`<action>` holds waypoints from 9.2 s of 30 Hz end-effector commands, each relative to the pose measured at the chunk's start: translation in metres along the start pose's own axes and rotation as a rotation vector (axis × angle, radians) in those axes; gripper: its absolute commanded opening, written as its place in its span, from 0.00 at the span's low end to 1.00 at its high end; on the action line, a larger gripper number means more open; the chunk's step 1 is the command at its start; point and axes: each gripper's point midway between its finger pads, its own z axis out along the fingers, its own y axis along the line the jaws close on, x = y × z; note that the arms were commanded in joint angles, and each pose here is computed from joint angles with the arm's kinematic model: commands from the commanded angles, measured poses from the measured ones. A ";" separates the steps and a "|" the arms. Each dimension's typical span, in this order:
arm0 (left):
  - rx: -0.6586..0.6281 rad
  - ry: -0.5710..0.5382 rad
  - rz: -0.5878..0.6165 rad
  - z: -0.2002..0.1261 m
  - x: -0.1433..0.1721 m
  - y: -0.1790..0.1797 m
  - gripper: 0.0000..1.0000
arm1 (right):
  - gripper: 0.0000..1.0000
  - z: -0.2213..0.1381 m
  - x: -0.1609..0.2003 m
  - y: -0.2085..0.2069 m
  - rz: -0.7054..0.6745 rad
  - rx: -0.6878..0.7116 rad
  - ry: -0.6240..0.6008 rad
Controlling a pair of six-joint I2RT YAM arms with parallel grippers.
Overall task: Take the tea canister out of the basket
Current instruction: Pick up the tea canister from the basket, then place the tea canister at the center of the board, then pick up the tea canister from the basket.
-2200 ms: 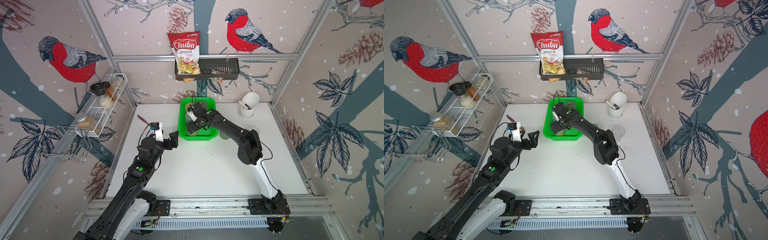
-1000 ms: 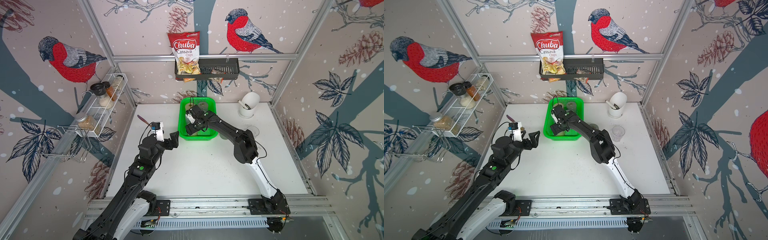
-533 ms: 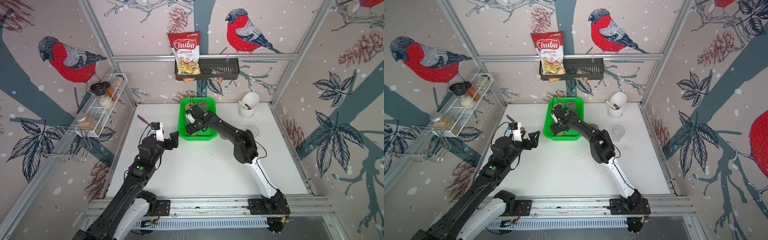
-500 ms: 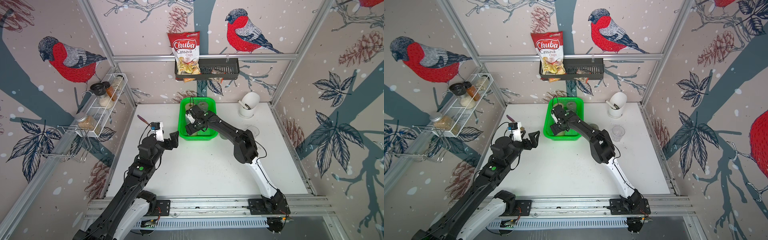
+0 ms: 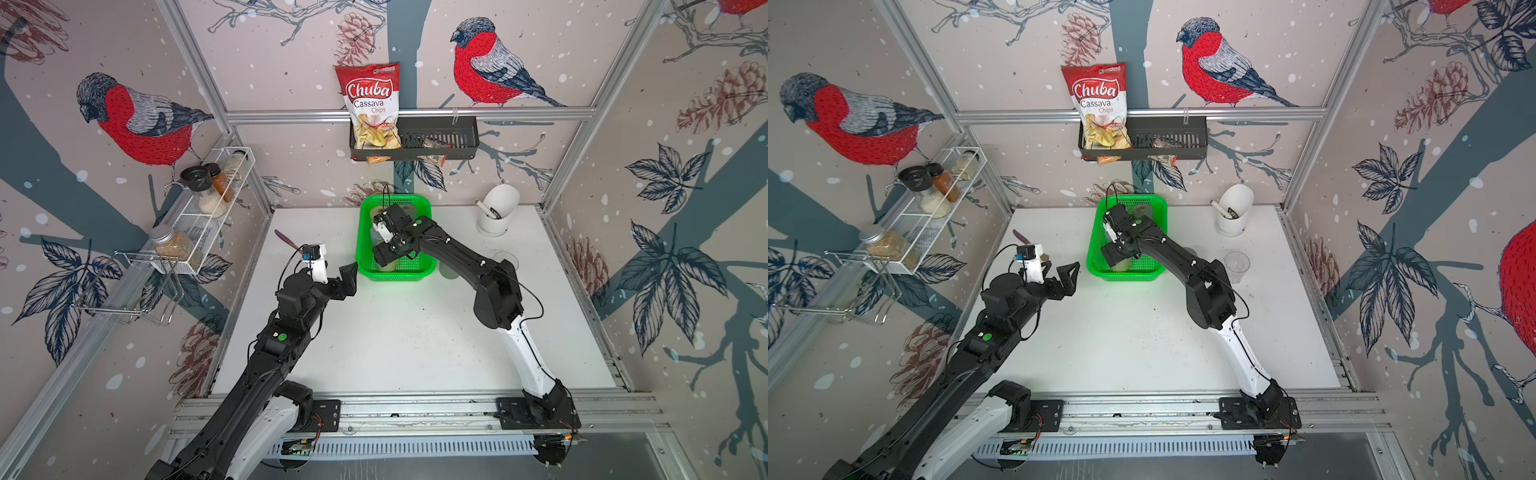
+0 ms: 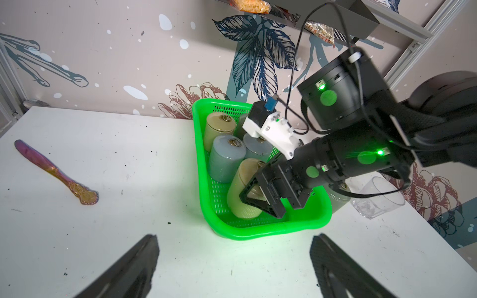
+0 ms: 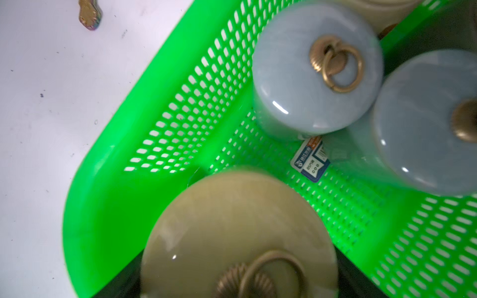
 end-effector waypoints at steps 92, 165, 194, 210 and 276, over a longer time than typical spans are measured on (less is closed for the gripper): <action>0.431 0.201 0.217 0.049 0.046 -0.142 0.96 | 0.00 -0.105 0.150 -0.251 0.460 0.382 -0.037; 0.086 0.212 0.193 0.126 -0.053 -0.067 0.95 | 1.00 -0.159 0.103 -0.228 0.394 0.401 -0.213; 0.221 0.807 0.645 0.265 0.055 0.012 0.93 | 1.00 -0.130 0.126 -0.188 0.369 0.255 -0.200; 0.221 0.788 0.620 0.284 0.068 0.017 0.92 | 1.00 -0.118 0.131 -0.187 0.368 0.247 -0.178; 0.196 0.858 0.565 0.289 0.083 0.023 0.13 | 1.00 -0.104 0.121 -0.170 0.310 0.223 -0.154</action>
